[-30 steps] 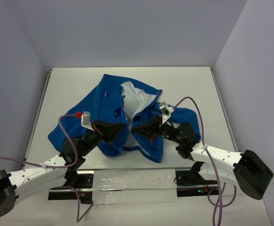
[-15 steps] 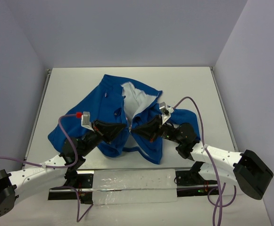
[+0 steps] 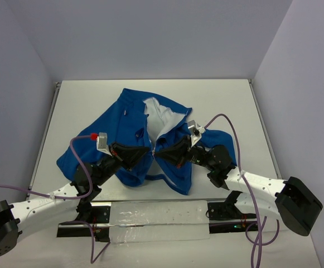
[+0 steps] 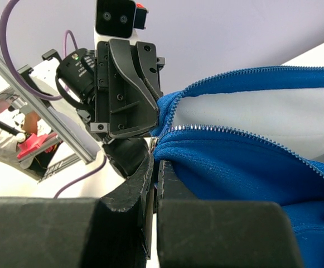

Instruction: Zip up the jacket

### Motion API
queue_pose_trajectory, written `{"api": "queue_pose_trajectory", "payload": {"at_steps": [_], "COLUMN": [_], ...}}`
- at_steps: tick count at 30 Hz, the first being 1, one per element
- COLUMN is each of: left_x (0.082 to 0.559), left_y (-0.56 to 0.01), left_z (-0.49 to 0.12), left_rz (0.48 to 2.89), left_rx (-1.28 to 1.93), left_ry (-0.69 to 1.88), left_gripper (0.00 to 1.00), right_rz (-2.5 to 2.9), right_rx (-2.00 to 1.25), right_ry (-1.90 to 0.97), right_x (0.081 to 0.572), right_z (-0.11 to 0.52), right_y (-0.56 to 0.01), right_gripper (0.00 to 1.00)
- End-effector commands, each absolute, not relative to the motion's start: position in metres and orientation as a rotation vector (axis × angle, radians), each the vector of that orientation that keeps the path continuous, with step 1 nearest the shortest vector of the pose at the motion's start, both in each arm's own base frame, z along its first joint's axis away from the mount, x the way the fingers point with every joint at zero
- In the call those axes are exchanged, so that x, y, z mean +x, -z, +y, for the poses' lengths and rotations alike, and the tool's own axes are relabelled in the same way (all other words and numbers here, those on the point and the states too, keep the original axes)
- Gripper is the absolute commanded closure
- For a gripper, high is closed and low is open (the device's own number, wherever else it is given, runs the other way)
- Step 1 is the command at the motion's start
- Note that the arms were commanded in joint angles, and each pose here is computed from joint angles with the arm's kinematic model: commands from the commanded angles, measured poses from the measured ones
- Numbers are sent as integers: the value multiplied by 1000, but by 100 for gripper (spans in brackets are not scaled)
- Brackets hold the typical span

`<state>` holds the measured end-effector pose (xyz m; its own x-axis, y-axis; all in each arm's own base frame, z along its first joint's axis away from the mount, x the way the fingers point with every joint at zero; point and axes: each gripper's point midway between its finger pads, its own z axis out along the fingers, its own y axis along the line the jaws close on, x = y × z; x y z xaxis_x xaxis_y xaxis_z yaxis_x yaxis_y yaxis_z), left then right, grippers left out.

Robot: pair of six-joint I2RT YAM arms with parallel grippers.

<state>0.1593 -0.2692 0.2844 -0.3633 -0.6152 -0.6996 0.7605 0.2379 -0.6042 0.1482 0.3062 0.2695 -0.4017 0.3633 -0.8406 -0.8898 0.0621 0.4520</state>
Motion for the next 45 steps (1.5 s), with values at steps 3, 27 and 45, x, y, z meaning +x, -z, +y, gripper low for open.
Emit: {"api": "queue_pose_trajectory", "payload": {"at_steps": [3, 27, 45], "left_x": [150, 140, 133], "left_y": [-317, -316, -307], "left_z": [-264, -266, -274], "left_rz": [1163, 1148, 1180], "left_rx": [165, 209, 261], "left_ry": [1485, 1517, 1530], "left_gripper": [100, 100, 100], "right_rz": [1124, 1082, 1020], "right_rx": [-605, -562, -565], "right_ry": [-1571, -1592, -1591], "right_x": [144, 151, 153], "right_z": [303, 302, 302], "right_y": [-317, -329, -348], "right_gripper": [100, 100, 100]}}
